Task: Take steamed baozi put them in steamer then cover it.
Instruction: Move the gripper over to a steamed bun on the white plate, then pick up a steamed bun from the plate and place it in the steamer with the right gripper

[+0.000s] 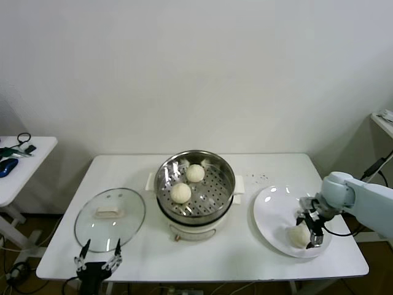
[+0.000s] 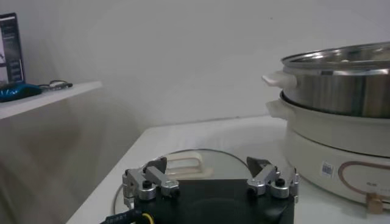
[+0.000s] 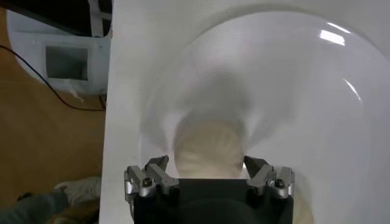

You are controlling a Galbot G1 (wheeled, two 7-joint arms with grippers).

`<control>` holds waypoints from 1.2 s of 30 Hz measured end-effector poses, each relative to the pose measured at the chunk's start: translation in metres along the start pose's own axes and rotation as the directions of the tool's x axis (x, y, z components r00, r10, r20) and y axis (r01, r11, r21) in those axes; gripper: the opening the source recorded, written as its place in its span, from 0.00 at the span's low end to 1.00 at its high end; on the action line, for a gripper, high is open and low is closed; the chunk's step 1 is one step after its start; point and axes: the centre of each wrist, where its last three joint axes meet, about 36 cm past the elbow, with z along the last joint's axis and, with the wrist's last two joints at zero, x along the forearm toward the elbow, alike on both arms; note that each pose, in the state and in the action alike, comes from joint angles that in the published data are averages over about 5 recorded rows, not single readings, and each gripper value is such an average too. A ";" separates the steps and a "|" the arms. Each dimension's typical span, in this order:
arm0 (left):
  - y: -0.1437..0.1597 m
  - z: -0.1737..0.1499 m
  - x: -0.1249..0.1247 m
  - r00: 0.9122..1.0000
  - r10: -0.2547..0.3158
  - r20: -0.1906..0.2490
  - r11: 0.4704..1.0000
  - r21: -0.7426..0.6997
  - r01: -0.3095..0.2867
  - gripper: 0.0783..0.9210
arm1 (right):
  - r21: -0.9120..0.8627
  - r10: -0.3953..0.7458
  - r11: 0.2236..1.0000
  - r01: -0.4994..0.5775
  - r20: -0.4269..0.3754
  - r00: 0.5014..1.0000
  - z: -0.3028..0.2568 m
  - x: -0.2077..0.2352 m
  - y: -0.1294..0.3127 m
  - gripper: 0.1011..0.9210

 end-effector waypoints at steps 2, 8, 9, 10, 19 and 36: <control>0.000 0.000 0.000 1.000 0.001 0.000 1.000 0.000 -0.001 0.88 | 0.001 0.000 1.000 0.000 0.000 1.000 -0.001 -0.001 -0.002 0.86; -0.001 0.001 0.000 1.000 0.002 -0.001 1.000 -0.001 -0.002 0.88 | 0.007 -0.003 1.000 0.003 -0.002 1.000 -0.004 -0.002 -0.006 0.76; -0.001 0.001 0.000 1.000 0.001 -0.001 1.000 -0.001 -0.001 0.88 | 0.008 -0.004 1.000 0.004 -0.003 1.000 -0.004 -0.002 -0.007 0.74; -0.001 0.001 -0.001 1.000 0.000 -0.001 1.000 -0.001 0.000 0.88 | 0.010 -0.005 1.000 0.005 -0.003 1.000 -0.005 -0.002 -0.008 0.72; 0.003 0.001 -0.004 1.000 -0.010 0.001 1.000 0.003 0.010 0.88 | 0.049 0.001 0.999 0.000 -0.005 1.000 -0.013 0.006 -0.015 0.67; 0.002 0.003 -0.002 1.000 -0.001 -0.002 1.000 0.002 0.001 0.88 | 0.579 0.190 0.804 -0.132 -0.040 0.981 -0.106 0.163 -0.085 0.68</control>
